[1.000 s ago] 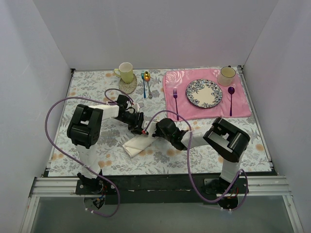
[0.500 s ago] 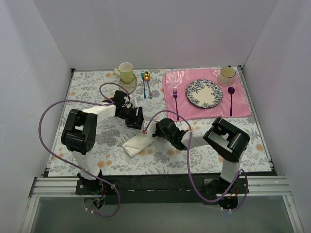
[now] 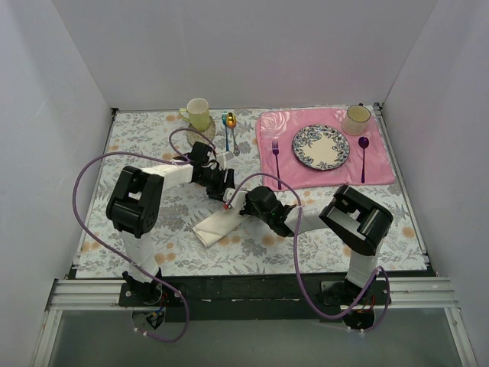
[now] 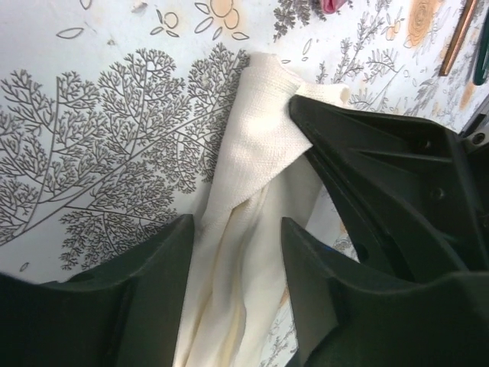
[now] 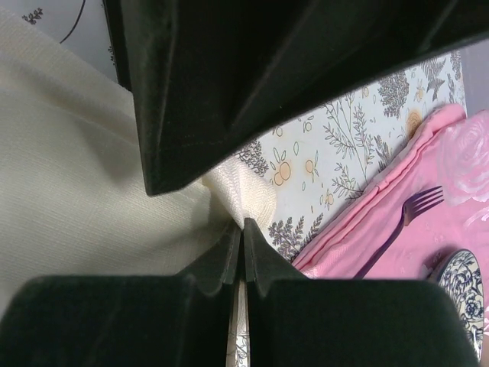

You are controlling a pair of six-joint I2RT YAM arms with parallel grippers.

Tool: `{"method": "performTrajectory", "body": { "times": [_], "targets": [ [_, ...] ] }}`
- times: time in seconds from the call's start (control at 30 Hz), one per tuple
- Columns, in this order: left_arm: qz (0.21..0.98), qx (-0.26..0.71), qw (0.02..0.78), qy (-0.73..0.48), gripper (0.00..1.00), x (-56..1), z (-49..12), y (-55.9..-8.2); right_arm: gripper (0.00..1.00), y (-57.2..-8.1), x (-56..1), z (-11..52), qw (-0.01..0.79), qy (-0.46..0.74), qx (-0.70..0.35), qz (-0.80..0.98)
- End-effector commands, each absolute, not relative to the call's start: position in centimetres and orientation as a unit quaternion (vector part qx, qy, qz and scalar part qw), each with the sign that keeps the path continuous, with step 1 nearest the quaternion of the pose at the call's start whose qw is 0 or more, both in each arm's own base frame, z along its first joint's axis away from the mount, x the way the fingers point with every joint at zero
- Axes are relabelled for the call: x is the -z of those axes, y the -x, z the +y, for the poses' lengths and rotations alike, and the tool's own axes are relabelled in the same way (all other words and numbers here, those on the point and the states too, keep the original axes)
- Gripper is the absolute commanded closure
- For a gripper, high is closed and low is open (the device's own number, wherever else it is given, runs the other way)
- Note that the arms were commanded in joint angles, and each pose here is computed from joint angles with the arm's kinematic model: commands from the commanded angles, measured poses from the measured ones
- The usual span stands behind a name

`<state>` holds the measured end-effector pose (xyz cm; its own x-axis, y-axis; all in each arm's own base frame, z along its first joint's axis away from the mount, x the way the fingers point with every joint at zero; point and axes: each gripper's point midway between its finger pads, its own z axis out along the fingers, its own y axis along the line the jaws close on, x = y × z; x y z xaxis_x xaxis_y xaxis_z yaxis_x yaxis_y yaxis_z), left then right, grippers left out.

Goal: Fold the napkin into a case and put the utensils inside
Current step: Stuff the top corner of the smaller-rectangle-folded napkin into the folded napkin.

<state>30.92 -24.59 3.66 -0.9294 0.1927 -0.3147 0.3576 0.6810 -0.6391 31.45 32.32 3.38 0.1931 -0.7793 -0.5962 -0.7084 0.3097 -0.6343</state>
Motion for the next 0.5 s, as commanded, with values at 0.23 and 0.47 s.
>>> {"method": "performTrajectory", "body": {
  "times": [0.23,0.47],
  "targets": [
    [0.926,0.333,0.097,-0.153,0.81,-0.7,-23.9,-31.0,0.90,-31.0,-1.9,31.4,0.474,0.580,0.037,0.661],
    [0.930,0.325,0.088,-0.149,1.00,0.1,-23.7,-30.7,0.89,-30.9,-2.7,31.8,0.475,0.574,0.025,0.666]
  ]
}}
